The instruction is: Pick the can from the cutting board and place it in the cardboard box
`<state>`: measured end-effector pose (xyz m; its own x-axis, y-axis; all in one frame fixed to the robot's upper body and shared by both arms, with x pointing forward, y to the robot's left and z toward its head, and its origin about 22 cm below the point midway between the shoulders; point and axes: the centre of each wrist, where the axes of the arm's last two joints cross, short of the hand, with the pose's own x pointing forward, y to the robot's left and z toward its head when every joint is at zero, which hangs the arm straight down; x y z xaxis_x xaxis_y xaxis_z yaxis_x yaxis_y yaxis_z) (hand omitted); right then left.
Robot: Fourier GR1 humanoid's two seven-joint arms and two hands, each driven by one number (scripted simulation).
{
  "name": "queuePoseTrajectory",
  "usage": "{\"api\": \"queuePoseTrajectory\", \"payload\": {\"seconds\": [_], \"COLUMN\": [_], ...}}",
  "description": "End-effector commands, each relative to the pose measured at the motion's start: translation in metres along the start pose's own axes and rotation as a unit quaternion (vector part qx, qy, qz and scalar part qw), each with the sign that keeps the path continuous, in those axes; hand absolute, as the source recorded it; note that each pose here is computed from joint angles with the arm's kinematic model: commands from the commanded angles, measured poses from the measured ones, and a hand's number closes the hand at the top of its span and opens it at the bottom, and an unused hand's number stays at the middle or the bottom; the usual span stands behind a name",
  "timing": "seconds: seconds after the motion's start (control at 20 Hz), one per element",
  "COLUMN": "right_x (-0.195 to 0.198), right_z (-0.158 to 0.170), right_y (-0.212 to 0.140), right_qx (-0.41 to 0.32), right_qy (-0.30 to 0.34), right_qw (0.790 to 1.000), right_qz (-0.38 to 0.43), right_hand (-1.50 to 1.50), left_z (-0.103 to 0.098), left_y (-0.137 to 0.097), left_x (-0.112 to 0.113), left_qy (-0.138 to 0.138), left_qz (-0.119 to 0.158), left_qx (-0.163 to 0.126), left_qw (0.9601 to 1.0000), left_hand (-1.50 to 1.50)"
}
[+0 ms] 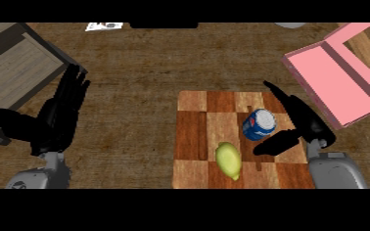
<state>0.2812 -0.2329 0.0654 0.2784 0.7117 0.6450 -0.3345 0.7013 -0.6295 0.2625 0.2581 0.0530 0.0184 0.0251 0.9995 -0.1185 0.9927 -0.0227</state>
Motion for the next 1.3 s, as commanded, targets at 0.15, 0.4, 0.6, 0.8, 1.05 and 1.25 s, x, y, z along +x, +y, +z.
{"api": "queuePoseTrajectory", "payload": {"seconds": [0.15, 0.4, 0.6, 0.8, 1.05, 1.25], "right_x": [-0.01, -0.004, -0.023, -0.014, -0.004, -0.001], "right_z": [0.005, -0.006, -0.012, -0.024, -0.002, -0.002], "right_y": [0.016, 0.012, 0.018, 0.027, 0.02, 0.011], "right_qx": [0.009, 0.007, 0.009, -0.002, -0.018, -0.049], "right_qy": [0.001, 0.002, 0.0, -0.013, -0.047, -0.052], "right_qw": [1.0, 1.0, 1.0, 1.0, 0.996, 0.993], "right_qz": [0.005, 0.013, 0.015, 0.019, 0.076, 0.089], "right_hand": [-1.5, -1.5, -1.5, 1.5, 1.5, 1.5], "left_z": [0.003, -0.009, 0.0, -0.002, 0.012, -0.012], "left_y": [0.0, -0.001, 0.006, -0.004, -0.005, -0.004], "left_x": [0.016, 0.023, 0.002, 0.001, -0.001, 0.0], "left_qy": [0.0, 0.006, -0.002, 0.006, 0.01, -0.001], "left_qz": [0.008, 0.001, -0.005, -0.003, -0.001, 0.004], "left_qx": [0.0, -0.003, -0.004, 0.0, -0.001, 0.005], "left_qw": [1.0, 1.0, 1.0, 1.0, 0.9999, 1.0], "left_hand": [0.0, 0.0, 0.0, 0.0, 0.0, 0.0]}}
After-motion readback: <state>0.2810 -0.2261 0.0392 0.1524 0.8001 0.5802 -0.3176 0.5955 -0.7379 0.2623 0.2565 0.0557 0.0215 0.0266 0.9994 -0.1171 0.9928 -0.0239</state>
